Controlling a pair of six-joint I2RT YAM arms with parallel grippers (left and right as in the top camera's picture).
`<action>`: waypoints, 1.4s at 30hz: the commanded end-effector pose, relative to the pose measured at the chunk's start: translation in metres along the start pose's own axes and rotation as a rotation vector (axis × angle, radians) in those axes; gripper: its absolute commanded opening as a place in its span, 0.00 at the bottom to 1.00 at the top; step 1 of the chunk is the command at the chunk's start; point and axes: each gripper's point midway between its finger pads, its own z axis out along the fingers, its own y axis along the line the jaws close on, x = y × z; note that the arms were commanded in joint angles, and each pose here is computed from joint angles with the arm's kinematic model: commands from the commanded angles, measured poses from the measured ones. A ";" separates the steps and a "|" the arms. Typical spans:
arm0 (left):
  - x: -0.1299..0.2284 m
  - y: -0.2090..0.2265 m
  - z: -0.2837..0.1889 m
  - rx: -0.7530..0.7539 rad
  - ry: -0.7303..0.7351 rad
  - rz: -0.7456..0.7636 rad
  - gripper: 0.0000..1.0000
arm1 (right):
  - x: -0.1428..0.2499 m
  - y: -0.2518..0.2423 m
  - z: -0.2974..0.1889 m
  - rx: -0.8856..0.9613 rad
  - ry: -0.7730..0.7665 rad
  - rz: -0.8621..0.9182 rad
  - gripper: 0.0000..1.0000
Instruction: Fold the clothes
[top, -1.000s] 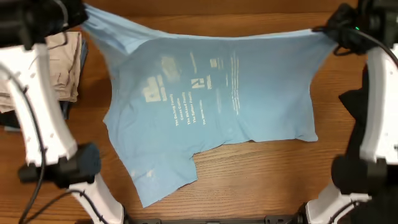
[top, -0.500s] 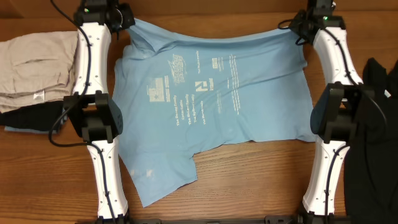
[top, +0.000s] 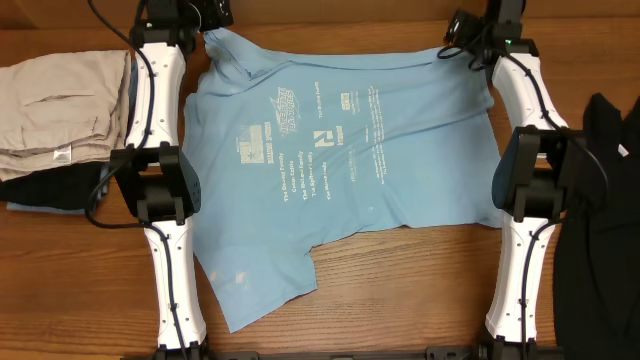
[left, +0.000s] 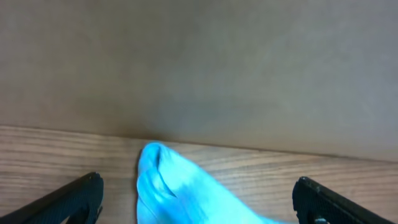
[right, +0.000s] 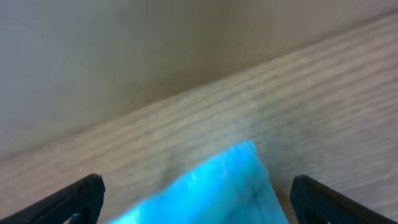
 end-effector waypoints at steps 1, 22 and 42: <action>-0.039 -0.022 -0.078 0.020 0.007 -0.063 0.96 | -0.025 0.015 -0.063 -0.053 0.039 -0.034 0.93; 0.025 -0.078 -0.337 -0.200 0.331 -0.026 1.00 | 0.074 -0.026 -0.303 0.188 0.618 0.143 0.36; 0.031 -0.075 -0.328 -0.210 0.358 -0.026 1.00 | 0.236 -0.067 -0.158 0.150 0.649 0.053 0.04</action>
